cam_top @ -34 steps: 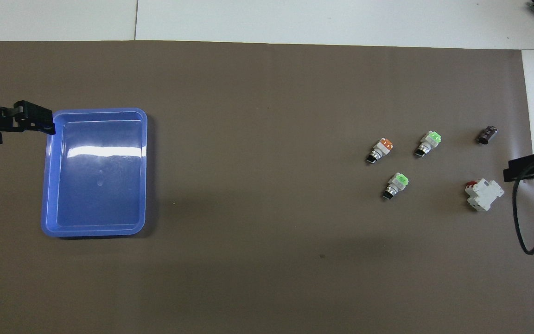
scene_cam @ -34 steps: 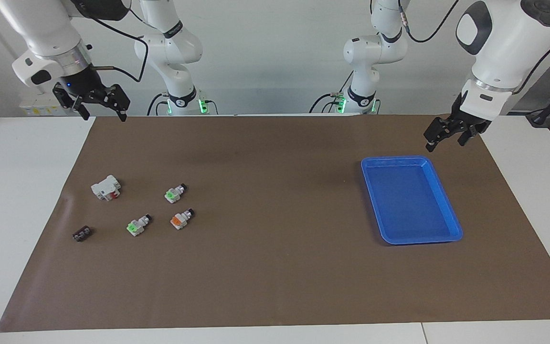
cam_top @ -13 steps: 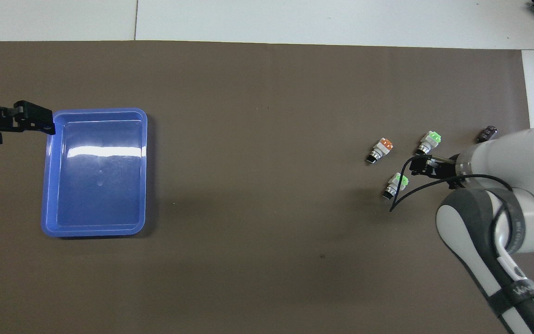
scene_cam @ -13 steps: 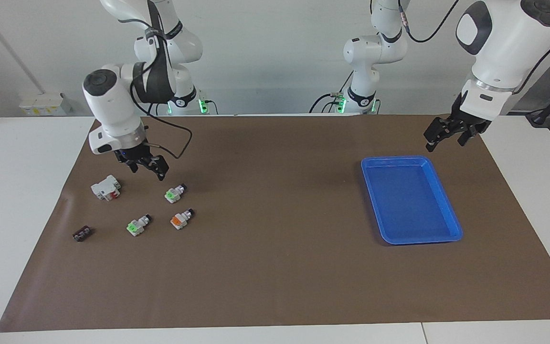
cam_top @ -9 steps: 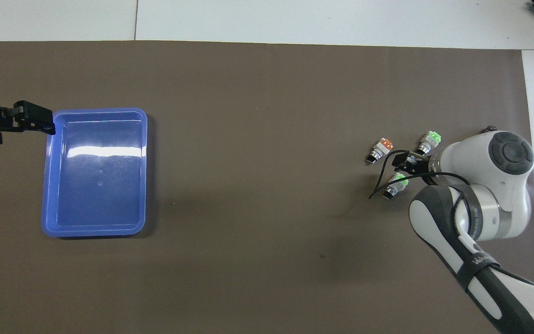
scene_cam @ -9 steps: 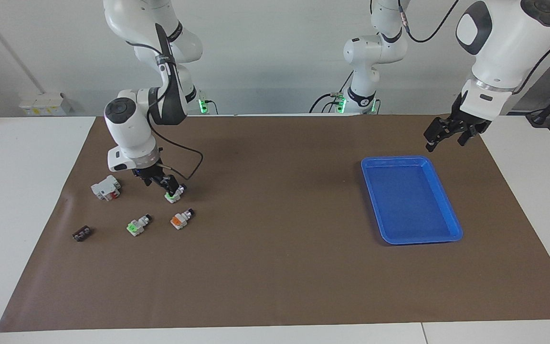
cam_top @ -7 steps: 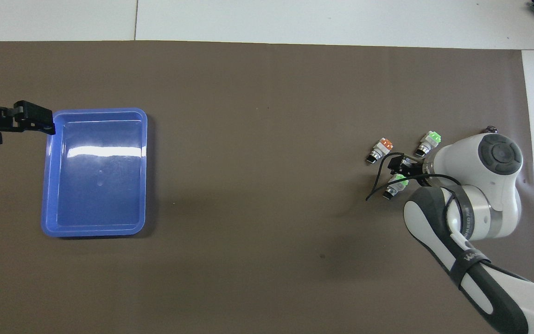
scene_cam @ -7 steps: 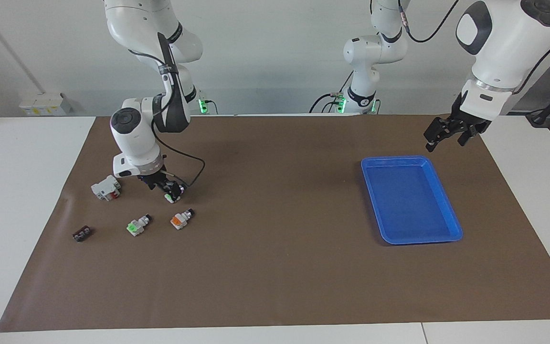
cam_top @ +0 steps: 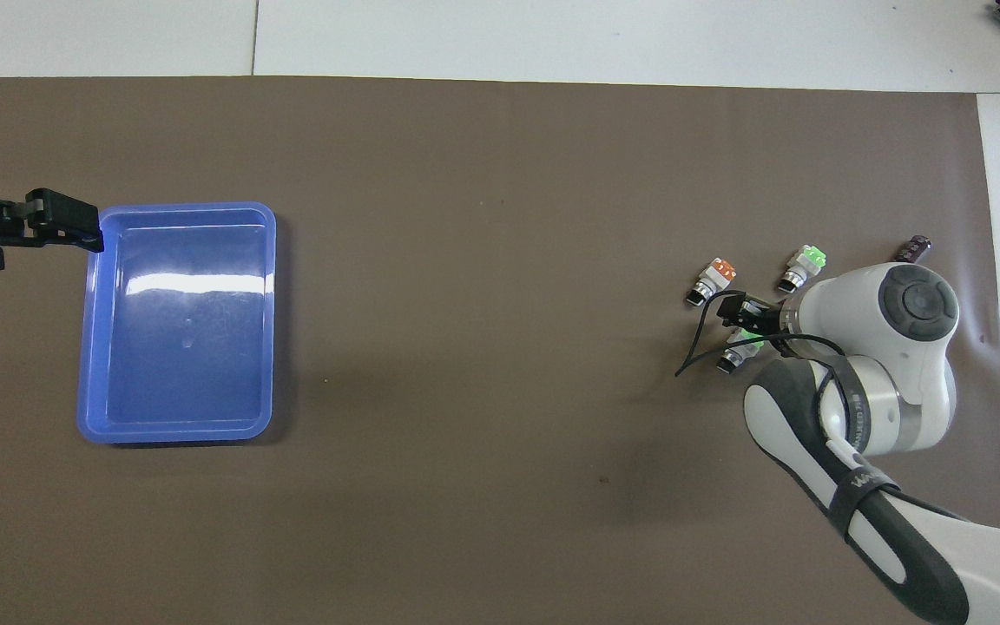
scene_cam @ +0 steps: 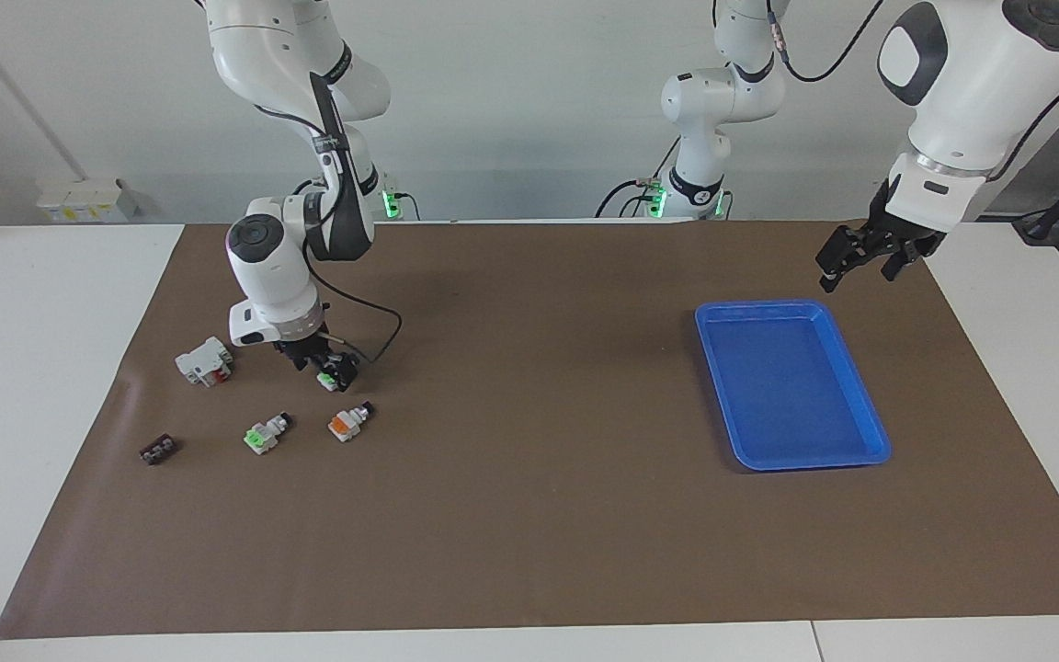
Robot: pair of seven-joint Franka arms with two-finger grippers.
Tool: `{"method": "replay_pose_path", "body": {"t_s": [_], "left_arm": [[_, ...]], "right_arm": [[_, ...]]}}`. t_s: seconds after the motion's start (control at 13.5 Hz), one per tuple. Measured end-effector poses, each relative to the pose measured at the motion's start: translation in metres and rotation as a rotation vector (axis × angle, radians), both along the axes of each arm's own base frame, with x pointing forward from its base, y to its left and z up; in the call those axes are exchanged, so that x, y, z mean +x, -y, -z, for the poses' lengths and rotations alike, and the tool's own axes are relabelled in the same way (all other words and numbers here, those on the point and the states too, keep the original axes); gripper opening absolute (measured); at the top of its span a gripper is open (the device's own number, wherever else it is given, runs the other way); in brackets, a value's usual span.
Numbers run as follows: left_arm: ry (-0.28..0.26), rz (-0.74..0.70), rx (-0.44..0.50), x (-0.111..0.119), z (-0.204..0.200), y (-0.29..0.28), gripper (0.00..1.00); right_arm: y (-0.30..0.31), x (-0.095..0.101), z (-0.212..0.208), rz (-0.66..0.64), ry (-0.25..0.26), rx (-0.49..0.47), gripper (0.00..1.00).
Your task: Turn and place switch with both arms
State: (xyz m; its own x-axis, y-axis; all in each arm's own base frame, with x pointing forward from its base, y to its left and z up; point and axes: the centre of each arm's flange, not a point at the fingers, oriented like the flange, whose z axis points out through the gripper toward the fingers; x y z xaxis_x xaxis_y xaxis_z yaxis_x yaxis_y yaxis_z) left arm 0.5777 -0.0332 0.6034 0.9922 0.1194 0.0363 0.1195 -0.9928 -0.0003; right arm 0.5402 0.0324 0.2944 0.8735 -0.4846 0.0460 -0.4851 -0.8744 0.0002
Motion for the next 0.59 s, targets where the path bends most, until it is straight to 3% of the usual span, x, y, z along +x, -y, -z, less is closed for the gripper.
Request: {"method": "replay_pose_path", "body": {"t_s": [0.59], "left_arm": [[0.000, 0.000, 0.000, 0.0000, 0.0000, 0.0000, 1.00]], "right_arm": [[-0.0006, -0.0029, 0.0083, -0.001, -0.014, -0.001, 0.88]]}}
